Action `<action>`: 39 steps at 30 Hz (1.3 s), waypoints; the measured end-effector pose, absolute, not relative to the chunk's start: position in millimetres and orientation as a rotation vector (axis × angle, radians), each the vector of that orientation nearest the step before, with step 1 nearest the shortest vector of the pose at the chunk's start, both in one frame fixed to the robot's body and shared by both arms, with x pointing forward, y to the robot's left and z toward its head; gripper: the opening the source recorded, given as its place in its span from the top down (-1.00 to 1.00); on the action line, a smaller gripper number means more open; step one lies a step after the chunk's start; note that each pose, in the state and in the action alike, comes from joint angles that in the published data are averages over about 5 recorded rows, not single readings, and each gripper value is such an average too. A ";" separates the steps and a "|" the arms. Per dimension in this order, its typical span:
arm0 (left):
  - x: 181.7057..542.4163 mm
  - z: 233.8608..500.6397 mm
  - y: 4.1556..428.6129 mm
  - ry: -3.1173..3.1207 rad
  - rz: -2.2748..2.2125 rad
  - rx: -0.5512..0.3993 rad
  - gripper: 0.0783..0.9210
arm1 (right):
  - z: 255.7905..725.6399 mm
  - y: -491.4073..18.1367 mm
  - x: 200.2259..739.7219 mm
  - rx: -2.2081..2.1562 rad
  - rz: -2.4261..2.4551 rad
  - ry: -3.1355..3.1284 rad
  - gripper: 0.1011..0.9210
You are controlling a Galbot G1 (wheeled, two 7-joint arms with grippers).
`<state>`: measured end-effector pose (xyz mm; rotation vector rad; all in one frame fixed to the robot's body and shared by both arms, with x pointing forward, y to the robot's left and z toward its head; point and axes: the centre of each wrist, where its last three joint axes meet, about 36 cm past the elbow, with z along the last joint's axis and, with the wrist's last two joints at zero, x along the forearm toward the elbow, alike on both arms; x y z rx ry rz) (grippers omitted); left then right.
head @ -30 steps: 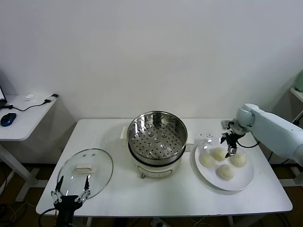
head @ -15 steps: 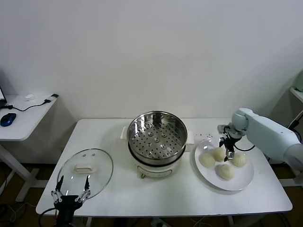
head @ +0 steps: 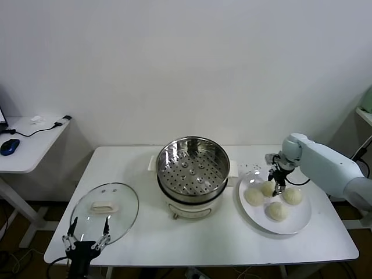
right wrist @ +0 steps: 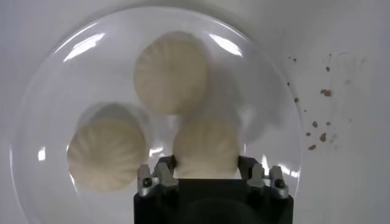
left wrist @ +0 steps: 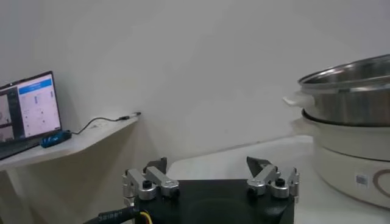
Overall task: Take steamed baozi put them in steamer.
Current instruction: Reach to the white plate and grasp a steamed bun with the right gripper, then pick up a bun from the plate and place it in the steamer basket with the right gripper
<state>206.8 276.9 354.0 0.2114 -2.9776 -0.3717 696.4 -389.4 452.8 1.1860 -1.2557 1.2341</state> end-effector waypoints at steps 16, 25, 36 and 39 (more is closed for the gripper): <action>203.4 353.0 277.7 -2.974 -0.375 0.205 -0.77 | 459.5 -395.7 696.0 1.204 1.227 -1.273 -0.10; 200.5 354.5 277.1 -2.969 -0.386 0.193 -0.77 | 505.7 -392.2 705.7 1.254 1.291 -1.281 -0.10; 198.8 357.5 275.9 -2.966 -0.400 0.178 -0.77 | 647.9 -326.6 737.6 1.445 1.679 -1.084 -0.12; 198.2 357.2 275.5 -2.965 -0.399 0.174 -0.77 | 681.7 -290.4 738.6 1.514 1.834 -0.971 -0.12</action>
